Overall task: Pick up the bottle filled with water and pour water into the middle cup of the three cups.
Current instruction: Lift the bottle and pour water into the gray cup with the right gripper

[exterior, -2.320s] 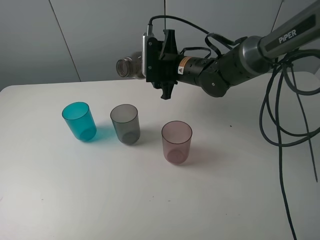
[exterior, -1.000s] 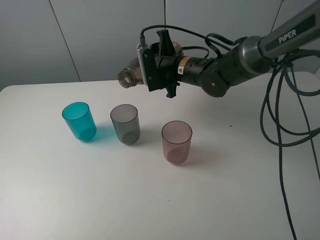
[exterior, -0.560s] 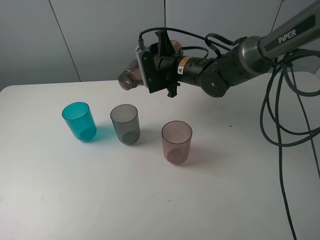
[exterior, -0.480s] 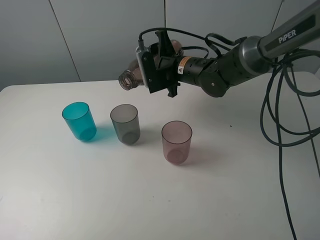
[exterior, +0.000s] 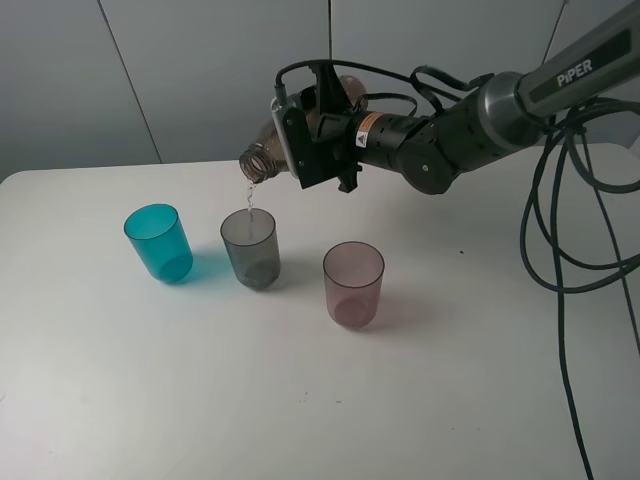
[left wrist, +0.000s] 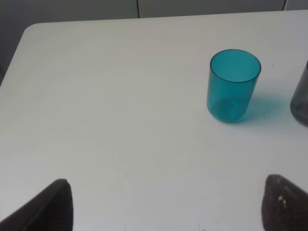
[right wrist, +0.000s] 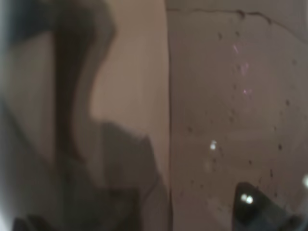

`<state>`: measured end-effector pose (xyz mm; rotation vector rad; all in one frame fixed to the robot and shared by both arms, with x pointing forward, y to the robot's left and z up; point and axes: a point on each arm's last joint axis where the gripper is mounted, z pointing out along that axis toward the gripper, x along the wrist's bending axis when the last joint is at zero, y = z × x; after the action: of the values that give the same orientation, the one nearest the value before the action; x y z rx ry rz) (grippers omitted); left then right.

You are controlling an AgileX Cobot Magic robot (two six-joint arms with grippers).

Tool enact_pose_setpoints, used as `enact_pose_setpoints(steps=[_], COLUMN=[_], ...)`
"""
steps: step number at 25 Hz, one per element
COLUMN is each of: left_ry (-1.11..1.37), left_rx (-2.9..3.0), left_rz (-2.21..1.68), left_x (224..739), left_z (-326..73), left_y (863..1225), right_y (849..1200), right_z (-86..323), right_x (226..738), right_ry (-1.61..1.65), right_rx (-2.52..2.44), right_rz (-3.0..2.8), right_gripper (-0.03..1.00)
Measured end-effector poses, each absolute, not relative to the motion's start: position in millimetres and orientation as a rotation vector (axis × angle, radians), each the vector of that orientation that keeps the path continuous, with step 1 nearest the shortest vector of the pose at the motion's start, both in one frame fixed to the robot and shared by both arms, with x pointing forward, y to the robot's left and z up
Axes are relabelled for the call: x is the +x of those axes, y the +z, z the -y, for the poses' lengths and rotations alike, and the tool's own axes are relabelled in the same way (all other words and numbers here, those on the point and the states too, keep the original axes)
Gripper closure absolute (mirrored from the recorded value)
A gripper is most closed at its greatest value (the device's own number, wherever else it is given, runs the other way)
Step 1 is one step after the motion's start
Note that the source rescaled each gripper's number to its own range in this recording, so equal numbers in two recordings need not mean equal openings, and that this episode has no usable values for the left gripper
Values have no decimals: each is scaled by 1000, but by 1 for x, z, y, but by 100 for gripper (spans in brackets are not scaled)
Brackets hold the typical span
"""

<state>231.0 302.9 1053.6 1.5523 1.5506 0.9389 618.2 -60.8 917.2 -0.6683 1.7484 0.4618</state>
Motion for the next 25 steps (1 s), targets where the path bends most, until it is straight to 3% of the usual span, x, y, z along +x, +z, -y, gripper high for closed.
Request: enact_pose_setpoints(steps=[25], left_ry=[939], left_rx=[1552], left_rz=[-1551], left_x=[231], left_z=[-303], left_y=[1054], right_y=[923], right_z=[59], right_x=[619], right_ry=[400], right_rx=[-751], right_rz=[-1638], right_gripper=[93])
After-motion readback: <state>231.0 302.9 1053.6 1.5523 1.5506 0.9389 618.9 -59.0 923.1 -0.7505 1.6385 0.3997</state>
